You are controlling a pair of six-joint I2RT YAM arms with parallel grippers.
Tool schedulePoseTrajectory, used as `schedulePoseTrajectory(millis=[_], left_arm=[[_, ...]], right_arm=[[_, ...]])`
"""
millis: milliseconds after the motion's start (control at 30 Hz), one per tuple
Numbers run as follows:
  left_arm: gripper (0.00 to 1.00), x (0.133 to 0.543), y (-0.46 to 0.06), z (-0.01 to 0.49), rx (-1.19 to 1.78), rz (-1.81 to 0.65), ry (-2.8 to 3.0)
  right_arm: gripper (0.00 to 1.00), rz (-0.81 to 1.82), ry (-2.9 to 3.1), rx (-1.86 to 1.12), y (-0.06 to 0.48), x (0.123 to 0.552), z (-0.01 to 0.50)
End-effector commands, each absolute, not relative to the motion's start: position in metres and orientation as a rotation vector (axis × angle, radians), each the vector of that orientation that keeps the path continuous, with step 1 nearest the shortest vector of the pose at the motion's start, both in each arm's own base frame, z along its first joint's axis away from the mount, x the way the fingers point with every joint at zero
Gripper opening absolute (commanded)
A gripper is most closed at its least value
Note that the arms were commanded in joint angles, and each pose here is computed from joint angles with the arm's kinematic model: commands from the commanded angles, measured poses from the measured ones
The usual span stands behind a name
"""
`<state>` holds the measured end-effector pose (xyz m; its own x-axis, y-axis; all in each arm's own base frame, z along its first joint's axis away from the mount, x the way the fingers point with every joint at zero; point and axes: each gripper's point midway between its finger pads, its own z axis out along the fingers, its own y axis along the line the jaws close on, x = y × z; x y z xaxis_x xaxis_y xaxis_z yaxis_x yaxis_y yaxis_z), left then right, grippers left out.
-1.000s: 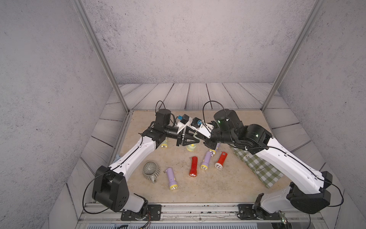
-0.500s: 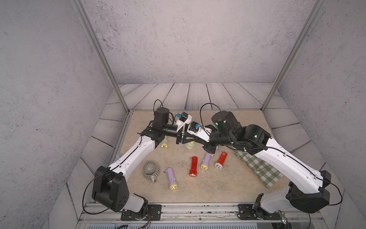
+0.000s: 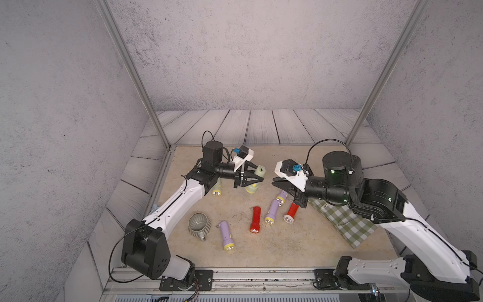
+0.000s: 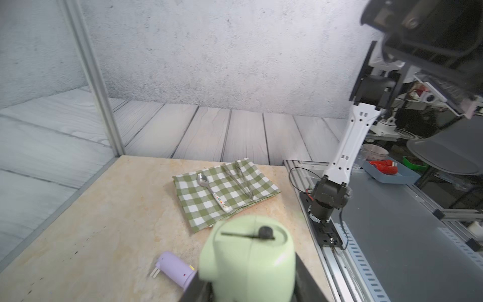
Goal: Close the plug at the bottom of the flashlight
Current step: Close the plug of the flashlight.
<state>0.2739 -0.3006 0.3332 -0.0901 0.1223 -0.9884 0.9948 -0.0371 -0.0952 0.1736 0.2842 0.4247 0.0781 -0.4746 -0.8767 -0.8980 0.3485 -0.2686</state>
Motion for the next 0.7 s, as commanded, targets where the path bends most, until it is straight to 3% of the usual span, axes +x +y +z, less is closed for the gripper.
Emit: schedulePoseTrajectory(millis=[0,367,667], left_arm=[[0.00,0.315,-0.299,0.341,1.110,-1.122,1.441],[0.00,0.379,-0.285,0.322,0.745,-0.974,1.784],[0.00,0.413,-0.250,0.278,0.376,-0.892,2.104]], right_arm=[[0.18,0.428,1.656,-1.263,0.285,0.191,0.398],[0.32,0.423,1.811,-1.257,0.279,0.194,0.353],[0.37,0.357,1.919,-1.114,0.256,0.204,0.332]])
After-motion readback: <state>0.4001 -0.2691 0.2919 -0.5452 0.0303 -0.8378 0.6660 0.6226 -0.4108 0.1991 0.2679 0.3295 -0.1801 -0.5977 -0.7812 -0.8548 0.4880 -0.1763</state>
